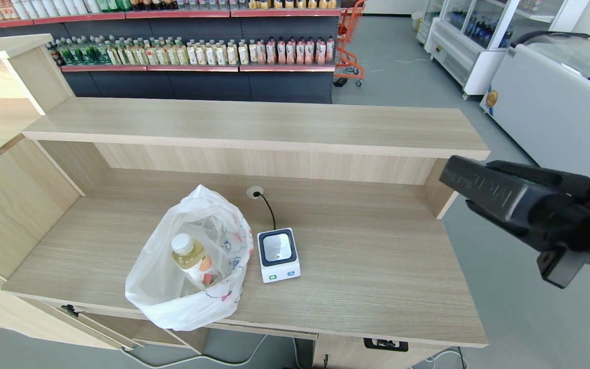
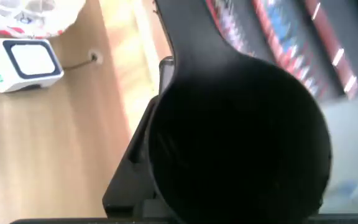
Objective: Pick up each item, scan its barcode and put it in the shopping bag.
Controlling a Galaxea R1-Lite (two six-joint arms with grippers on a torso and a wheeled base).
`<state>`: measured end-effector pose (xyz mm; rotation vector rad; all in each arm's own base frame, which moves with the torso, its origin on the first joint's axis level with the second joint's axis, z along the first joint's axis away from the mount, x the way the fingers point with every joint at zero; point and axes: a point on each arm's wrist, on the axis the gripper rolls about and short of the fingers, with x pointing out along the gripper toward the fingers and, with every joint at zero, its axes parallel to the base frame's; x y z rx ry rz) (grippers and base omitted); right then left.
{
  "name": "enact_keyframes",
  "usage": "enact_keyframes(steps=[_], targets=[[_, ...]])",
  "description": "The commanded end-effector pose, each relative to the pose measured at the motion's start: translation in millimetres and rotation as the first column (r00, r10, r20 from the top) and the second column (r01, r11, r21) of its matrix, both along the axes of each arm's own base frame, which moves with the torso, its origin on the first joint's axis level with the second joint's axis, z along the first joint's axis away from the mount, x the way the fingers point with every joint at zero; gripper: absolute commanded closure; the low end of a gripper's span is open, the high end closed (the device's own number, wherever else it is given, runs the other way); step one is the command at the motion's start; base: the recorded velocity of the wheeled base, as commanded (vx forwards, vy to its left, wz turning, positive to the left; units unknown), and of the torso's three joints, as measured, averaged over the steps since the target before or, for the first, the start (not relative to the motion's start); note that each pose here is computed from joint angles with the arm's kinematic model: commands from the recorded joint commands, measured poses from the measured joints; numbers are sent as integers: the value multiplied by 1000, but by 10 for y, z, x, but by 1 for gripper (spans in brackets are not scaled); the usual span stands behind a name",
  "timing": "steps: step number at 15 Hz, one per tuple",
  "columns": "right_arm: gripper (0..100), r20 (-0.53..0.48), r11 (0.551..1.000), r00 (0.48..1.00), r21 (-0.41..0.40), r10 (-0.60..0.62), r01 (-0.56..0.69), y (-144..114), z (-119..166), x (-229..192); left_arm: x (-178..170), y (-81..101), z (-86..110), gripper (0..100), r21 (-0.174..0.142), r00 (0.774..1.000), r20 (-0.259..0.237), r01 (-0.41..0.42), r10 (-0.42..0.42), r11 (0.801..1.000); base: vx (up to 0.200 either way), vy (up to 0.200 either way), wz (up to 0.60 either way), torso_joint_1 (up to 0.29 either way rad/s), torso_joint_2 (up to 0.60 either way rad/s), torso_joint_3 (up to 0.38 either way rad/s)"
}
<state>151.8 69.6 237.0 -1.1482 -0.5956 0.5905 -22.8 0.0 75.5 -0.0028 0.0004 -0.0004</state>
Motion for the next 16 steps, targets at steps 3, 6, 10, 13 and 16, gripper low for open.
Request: enact_keyframes(steps=[3,6,10,13,16], targets=[[100,-488,886,819,176,-301,430,-309,-245,41,0,0,0,0,0,1000,0,0,0,1000,0,0,0,0,0,0],[100,-737,694,674,466,-37,548,-258,-40,154,0,0,0,0,-2,1000,0,0,0,1000,0,0,0,0,0,0],[100,-833,470,435,553,342,688,-193,107,284,0,0,0,0,0,1000,0,0,0,1000,0,0,0,0,0,0],[100,-818,410,364,548,445,729,-130,110,391,0,0,0,0,0,1000,0,0,0,1000,0,0,0,0,0,0],[100,-821,407,333,531,464,743,-125,53,389,0,0,0,0,0,1000,0,0,0,1000,0,0,0,0,0,0]])
